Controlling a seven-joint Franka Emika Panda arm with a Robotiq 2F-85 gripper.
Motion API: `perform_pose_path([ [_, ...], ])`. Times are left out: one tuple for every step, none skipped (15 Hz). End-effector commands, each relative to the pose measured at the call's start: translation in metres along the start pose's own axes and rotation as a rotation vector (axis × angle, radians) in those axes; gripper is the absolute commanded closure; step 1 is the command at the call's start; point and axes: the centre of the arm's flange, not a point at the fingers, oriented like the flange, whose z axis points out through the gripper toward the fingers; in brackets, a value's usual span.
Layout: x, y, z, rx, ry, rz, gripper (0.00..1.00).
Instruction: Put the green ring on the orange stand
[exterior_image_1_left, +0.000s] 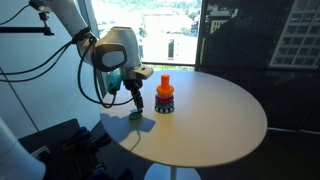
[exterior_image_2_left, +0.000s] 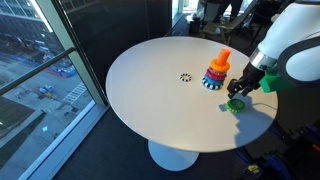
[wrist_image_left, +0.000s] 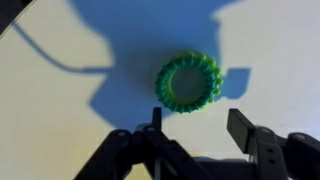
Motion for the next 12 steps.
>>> perform_pose_path([
  [0.000, 0.005, -0.016, 0.008, 0.005, 0.007, 0.10],
  [0.000, 0.006, -0.016, 0.007, 0.003, 0.007, 0.13],
  [-0.001, 0.006, -0.015, 0.005, -0.001, 0.006, 0.12],
  [-0.001, 0.006, -0.015, 0.002, -0.006, 0.006, 0.05],
  [-0.001, 0.006, -0.014, -0.002, -0.013, 0.005, 0.01],
  [-0.001, 0.006, -0.012, -0.008, -0.022, 0.006, 0.00],
  [-0.002, 0.007, -0.010, -0.015, -0.033, 0.006, 0.00],
  [-0.003, 0.007, -0.009, -0.021, -0.043, 0.007, 0.00],
  [-0.003, 0.007, -0.007, -0.032, -0.053, 0.010, 0.00],
  [-0.003, 0.008, -0.005, -0.039, -0.061, 0.009, 0.00],
  [-0.004, 0.008, -0.004, -0.043, -0.068, 0.008, 0.00],
  [-0.004, 0.008, -0.002, -0.047, -0.073, 0.005, 0.00],
])
